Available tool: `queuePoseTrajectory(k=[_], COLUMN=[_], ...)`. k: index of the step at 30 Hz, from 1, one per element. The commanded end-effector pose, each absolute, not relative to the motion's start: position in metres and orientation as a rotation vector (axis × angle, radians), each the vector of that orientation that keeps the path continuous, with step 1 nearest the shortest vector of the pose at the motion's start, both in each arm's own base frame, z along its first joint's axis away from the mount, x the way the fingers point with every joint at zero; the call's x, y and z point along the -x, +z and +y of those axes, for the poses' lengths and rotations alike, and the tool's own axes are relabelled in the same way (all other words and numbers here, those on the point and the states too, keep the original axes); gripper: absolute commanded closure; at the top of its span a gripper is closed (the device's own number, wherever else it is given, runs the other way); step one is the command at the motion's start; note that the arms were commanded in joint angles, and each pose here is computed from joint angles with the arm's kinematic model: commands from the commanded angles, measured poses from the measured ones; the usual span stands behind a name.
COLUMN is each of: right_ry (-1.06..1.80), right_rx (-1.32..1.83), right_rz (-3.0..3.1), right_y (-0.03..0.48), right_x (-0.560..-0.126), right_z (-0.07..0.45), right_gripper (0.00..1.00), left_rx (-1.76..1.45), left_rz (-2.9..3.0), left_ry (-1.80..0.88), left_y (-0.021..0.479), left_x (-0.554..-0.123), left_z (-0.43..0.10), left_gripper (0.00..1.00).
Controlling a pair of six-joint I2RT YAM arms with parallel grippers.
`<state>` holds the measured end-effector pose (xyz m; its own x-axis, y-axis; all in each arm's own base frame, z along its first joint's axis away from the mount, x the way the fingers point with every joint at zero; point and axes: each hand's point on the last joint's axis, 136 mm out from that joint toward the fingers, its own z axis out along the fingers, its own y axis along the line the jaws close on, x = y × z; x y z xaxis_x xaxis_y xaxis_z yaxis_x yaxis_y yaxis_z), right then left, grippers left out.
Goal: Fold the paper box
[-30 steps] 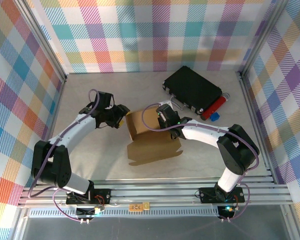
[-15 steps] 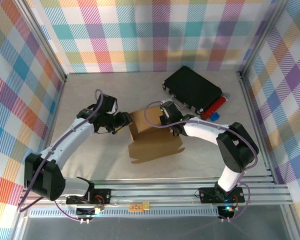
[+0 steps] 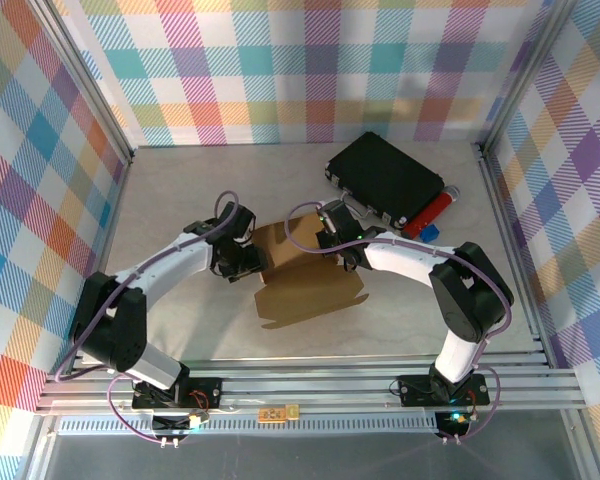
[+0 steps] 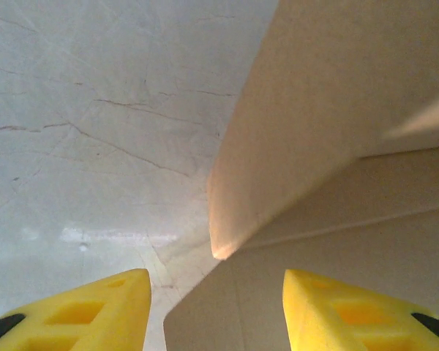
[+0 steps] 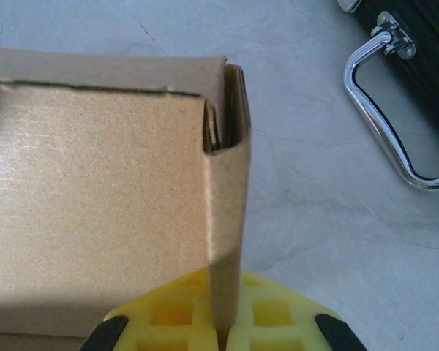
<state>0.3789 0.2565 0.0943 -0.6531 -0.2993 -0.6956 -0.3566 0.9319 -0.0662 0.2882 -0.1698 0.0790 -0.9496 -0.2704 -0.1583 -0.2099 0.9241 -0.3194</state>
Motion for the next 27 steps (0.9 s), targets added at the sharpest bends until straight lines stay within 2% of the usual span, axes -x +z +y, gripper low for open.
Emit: queuePoseTrajectory(k=[1, 5, 14, 17, 19, 25, 26, 27], right_ry=[0.111, 0.109, 0.028, -0.029, -0.067, -0.070, -0.072, -0.071], right_rx=[0.479, 0.481, 0.501, 0.502, 0.489, 0.454, 0.436, 0.408], right_rz=[2.331, 2.335, 2.366, 2.375, 2.374, 2.381, 2.393, 2.404], right_y=[0.096, 0.095, 0.087, 0.085, 0.087, 0.097, 0.101, 0.108], right_x=[-0.380, -0.380, -0.382, -0.385, -0.388, -0.390, -0.391, -0.391], right_z=[0.262, 0.261, 0.255, 0.250, 0.246, 0.247, 0.246, 0.246], right_gripper=[1.00, 1.00, 1.00, 1.00, 1.00, 1.00, 0.92, 0.76], left_rx=[0.331, 0.316, 0.290, 0.284, 0.273, 0.271, 0.271, 0.274], left_rz=[2.858, 2.852, 2.822, 2.834, 2.841, 2.844, 2.846, 2.846], left_ry=[-0.421, -0.350, -0.179, -0.129, -0.101, -0.083, -0.078, -0.077], left_y=[0.070, 0.059, 0.048, 0.045, 0.044, 0.049, 0.050, 0.052], left_x=[-0.297, -0.301, -0.307, -0.306, -0.305, -0.307, -0.307, -0.308], left_z=[-0.176, -0.176, -0.170, -0.169, -0.168, -0.168, -0.168, -0.168], left_gripper=[0.51, 0.55, 0.77, 0.88, 1.00, 1.00, 1.00, 1.00])
